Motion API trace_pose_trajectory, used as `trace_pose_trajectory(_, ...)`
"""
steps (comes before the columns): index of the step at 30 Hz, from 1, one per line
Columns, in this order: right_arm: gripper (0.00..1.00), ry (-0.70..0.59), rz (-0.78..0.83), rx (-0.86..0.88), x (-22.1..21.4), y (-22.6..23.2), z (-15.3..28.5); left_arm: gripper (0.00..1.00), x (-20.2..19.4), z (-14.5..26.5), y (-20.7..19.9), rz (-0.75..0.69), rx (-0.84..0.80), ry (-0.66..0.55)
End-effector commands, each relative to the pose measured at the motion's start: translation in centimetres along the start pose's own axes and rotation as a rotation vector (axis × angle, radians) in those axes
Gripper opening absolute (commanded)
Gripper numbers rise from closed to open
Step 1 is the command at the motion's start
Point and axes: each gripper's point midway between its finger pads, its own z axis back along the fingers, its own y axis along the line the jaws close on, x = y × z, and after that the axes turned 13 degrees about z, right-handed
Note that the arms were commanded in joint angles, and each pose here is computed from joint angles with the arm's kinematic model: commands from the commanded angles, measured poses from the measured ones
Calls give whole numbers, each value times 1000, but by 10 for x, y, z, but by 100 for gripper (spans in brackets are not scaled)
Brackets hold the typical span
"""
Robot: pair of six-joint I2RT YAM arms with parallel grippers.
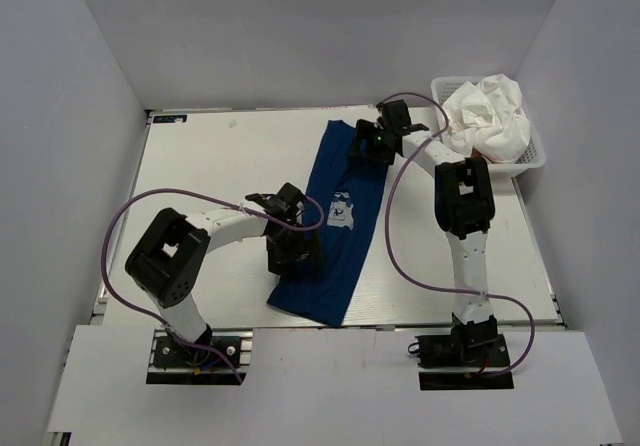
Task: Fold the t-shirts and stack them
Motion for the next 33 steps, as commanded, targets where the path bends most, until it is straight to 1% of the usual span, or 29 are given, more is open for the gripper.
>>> trace_pose_trajectory(1, 90, 107, -57, -44, -21, -25, -30, 100, 7, -19, -12, 29, -17, -29)
trace_pose_trajectory(2, 90, 123, -63, -52, -25, -30, -40, 100, 11, -12, -19, 33, -35, -52)
trace_pose_trajectory(3, 90, 72, -56, -47, 4, -32, -43, 100, 16, -8, -23, 49, -41, -84)
trace_pose_trajectory(5, 90, 74, -57, -46, 6, -35, -52, 100, 16, -1, -26, 52, -44, -112)
trace_pose_trajectory(6, 90, 23, -46, -26, 29, -29, -46, 100, 16, 9, -28, 47, -57, -133)
trace_pose_trajectory(7, 90, 16, -48, -13, 32, -29, -46, 100, 18, 14, -31, 44, -63, -162)
trace_pose_trajectory(8, 90, -10, -32, 0, 44, -23, -34, 100, 18, 20, -31, 42, -66, -180)
trace_pose_trajectory(9, 90, -18, -19, 11, 48, -19, -29, 100, 19, 24, -25, 57, -50, -206)
trace_pose_trajectory(10, 90, -13, 3, 15, 45, -14, -26, 100, 17, 35, -30, 42, -73, -231)
trace_pose_trajectory(11, 90, -60, 44, 23, 62, -2, 0, 100, 15, 38, -25, 53, -67, -239)
trace_pose_trajectory(12, 90, -82, 63, 26, 67, 1, 10, 100, 12, 40, -16, 57, -50, -241)
trace_pose_trajectory(13, 90, -101, 91, 40, 71, 11, 30, 100, 11, 43, -14, 55, -53, -253)
trace_pose_trajectory(14, 90, -98, 96, 45, 60, 15, 31, 100, 8, 51, -15, 49, -80, -267)
trace_pose_trajectory(15, 90, -191, 128, 64, 86, 36, 77, 100, 0, 46, -4, 45, -63, -254)
trace_pose_trajectory(16, 90, -146, 134, 65, 59, 35, 73, 100, -3, 46, 1, 45, -60, -253)
trace_pose_trajectory(17, 90, -154, 149, 68, 41, 39, 69, 100, -9, 40, 16, 52, -33, -239)
trace_pose_trajectory(18, 90, -245, 175, 56, 58, 53, 111, 100, -12, 40, 21, 51, -34, -240)
trace_pose_trajectory(20, 90, -159, 161, 34, 1, 47, 106, 100, -21, 32, 42, 62, 12, -215)
trace_pose_trajectory(21, 90, -203, 191, 42, 2, 63, 126, 100, -24, 28, 48, 66, 28, -207)
trace_pose_trajectory(22, 90, -197, 201, 40, -18, 66, 137, 100, -26, 24, 52, 66, 28, -197)
trace_pose_trajectory(23, 90, -138, 197, 30, -59, 60, 139, 100, -31, 17, 64, 72, 53, -183)
trace_pose_trajectory(24, 90, -110, 231, 52, -79, 78, 142, 100, -35, 14, 65, 81, 37, -153)
trace_pose_trajectory(25, 90, -66, 230, 36, -104, 77, 150, 100, -36, 11, 63, 77, 15, -147)
trace_pose_trajectory(26, 90, -33, 192, 18, -126, 76, 157, 100, -39, 7, 70, 80, 27, -141)
trace_pose_trajectory(27, 90, 21, 228, 4, -153, 88, 160, 100, -39, 7, 67, 77, 15, -137)
trace_pose_trajectory(28, 90, -24, 235, -6, -152, 94, 177, 100, -43, 4, 72, 82, 27, -116)
trace_pose_trajectory(29, 90, 53, 245, -8, -193, 92, 175, 100, -42, 3, 70, 79, 17, -122)
trace_pose_trajectory(32, 90, 114, 272, 15, -235, 110, 195, 90, -47, 0, 78, 57, 45, -104)
trace_pose_trajectory(33, 90, 150, 256, -17, -245, 106, 199, 82, -49, 0, 78, 57, 41, -96)
